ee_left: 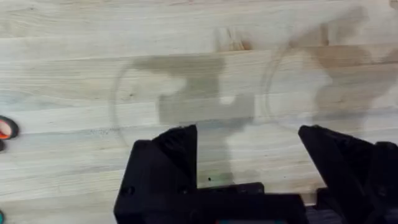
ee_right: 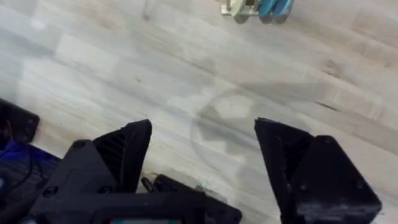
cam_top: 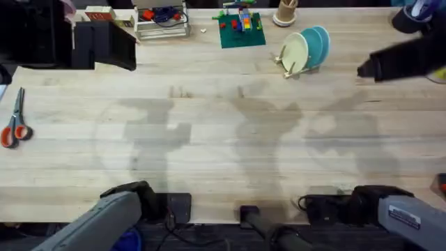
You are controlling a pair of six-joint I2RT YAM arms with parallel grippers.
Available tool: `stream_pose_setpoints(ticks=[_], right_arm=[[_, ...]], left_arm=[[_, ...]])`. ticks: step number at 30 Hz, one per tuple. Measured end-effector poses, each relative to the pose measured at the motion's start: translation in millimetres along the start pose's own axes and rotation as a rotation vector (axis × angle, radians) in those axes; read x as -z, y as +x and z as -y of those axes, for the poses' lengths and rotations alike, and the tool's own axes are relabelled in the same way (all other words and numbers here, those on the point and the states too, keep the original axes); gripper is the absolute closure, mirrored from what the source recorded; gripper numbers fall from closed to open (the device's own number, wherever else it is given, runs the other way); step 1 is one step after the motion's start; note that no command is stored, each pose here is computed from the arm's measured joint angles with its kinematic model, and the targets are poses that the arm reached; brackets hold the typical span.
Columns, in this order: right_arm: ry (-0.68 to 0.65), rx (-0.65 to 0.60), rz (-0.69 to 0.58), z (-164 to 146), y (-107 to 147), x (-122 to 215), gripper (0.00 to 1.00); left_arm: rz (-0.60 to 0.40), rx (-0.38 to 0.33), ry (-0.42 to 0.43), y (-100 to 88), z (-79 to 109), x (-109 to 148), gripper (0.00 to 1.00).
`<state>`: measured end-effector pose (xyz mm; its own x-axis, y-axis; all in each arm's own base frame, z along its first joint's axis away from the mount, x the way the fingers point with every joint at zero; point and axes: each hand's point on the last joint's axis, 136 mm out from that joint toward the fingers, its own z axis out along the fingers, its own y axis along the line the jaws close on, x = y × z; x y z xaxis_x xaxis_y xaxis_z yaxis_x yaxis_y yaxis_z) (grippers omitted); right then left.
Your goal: Pick up the plates from the table one by one and place each into a slot on the dish rack.
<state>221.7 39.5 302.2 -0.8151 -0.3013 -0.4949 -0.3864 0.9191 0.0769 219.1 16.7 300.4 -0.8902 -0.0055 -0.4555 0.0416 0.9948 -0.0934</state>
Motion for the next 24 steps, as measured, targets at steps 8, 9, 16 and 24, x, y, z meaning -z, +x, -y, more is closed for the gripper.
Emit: stream_pose_setpoints(ticks=[8,9,16,24], right_arm=[[0.026,0.019,0.086,-12,13,22,0.007],[0.028,0.021,0.093,-13,13,24,0.007],[0.030,0.022,0.097,-14,15,26,0.007],[0.030,0.022,0.097,-14,15,26,0.007]], left_arm=[[0.000,0.000,0.000,0.0,0.0,0,0.006],[0.000,0.000,0.000,0.0,0.0,0,0.006],[0.000,0.000,0.000,0.0,0.0,0,0.006],[0.000,0.000,0.000,0.0,0.0,0,0.006]])
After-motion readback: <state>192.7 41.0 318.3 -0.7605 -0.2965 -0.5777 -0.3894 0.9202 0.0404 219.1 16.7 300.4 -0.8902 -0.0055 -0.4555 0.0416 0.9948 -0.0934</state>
